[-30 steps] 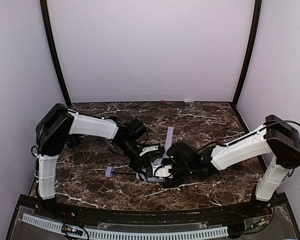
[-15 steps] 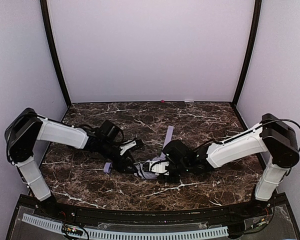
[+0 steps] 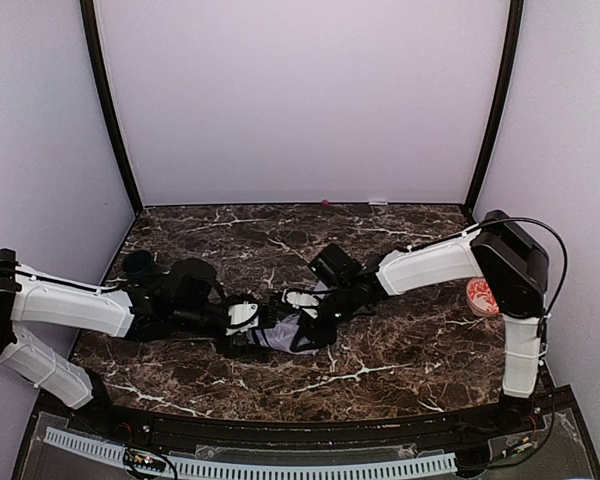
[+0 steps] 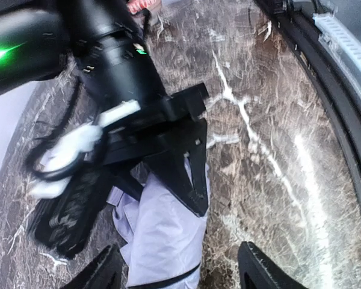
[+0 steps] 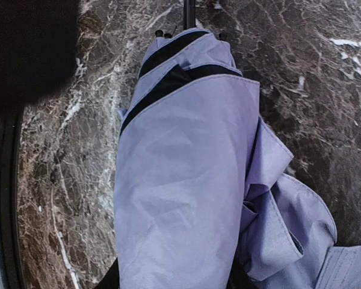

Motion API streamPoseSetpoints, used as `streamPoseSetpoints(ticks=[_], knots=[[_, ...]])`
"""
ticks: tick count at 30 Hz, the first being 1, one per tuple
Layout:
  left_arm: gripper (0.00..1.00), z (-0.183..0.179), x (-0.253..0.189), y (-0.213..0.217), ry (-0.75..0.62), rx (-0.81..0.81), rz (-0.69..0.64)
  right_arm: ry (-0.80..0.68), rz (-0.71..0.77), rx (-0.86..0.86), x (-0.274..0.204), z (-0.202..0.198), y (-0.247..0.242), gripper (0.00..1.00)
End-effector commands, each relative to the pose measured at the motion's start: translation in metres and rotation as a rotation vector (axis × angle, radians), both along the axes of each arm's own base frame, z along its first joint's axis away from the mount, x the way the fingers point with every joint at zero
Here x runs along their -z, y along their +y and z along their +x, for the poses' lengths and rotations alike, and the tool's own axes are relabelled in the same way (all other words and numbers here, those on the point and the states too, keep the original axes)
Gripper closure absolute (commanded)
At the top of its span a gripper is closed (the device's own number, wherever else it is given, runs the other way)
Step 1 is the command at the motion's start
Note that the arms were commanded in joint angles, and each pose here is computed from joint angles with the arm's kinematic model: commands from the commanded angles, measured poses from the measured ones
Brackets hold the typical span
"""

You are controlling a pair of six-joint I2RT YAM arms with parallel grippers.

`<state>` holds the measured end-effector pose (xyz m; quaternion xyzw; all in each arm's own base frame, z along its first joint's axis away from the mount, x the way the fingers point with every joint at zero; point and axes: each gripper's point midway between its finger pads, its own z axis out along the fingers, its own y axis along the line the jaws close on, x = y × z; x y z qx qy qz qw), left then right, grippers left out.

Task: Put away the umbrella

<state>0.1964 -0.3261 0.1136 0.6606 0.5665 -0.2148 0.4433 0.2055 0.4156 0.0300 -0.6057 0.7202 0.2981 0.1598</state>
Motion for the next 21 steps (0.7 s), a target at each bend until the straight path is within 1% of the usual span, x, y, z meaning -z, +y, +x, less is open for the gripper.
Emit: streamPoseSetpoints(ticks=[1,2,4,6,9,11,12,14,15,17,18,19,21], knots=[[0.21,0.006,0.042,0.005,-0.092,0.022,0.253,0.426,-0.298,-0.014,0.059,-0.072,-0.057,0.78],[0.18,0.007,0.051,0.004,-0.108,0.018,0.291,0.441,-0.296,-0.017,0.059,-0.073,-0.056,0.78],[0.17,0.013,0.067,0.003,-0.138,0.004,0.352,0.458,-0.292,-0.021,0.057,-0.075,-0.054,0.78],[0.16,0.020,0.086,0.007,-0.152,-0.025,0.420,0.461,-0.289,-0.017,0.058,-0.074,-0.053,0.78],[0.17,0.028,0.102,0.011,-0.158,-0.065,0.481,0.467,-0.287,-0.014,0.058,-0.073,-0.053,0.78],[0.20,0.026,0.112,0.017,-0.125,-0.065,0.541,0.468,-0.286,-0.002,0.058,-0.069,-0.054,0.78],[0.23,0.023,0.117,0.020,-0.100,-0.063,0.573,0.466,-0.287,0.006,0.057,-0.067,-0.055,0.78],[0.32,0.018,0.124,0.027,-0.051,-0.059,0.624,0.456,-0.282,0.029,0.056,-0.059,-0.055,0.78],[0.39,0.014,0.127,0.031,-0.029,-0.050,0.643,0.452,-0.270,0.039,0.053,-0.055,-0.055,0.78],[0.55,0.008,0.131,0.034,0.004,-0.043,0.661,0.437,-0.230,0.049,0.043,-0.047,-0.050,0.77],[0.67,0.006,0.133,0.035,0.019,-0.042,0.665,0.427,-0.210,0.053,0.038,-0.044,-0.048,0.76],[0.75,0.004,0.134,0.036,0.036,-0.043,0.670,0.416,-0.188,0.055,0.031,-0.040,-0.045,0.75],[0.92,0.001,0.137,0.036,0.072,-0.044,0.681,0.398,-0.157,0.060,0.021,-0.033,-0.042,0.74]])
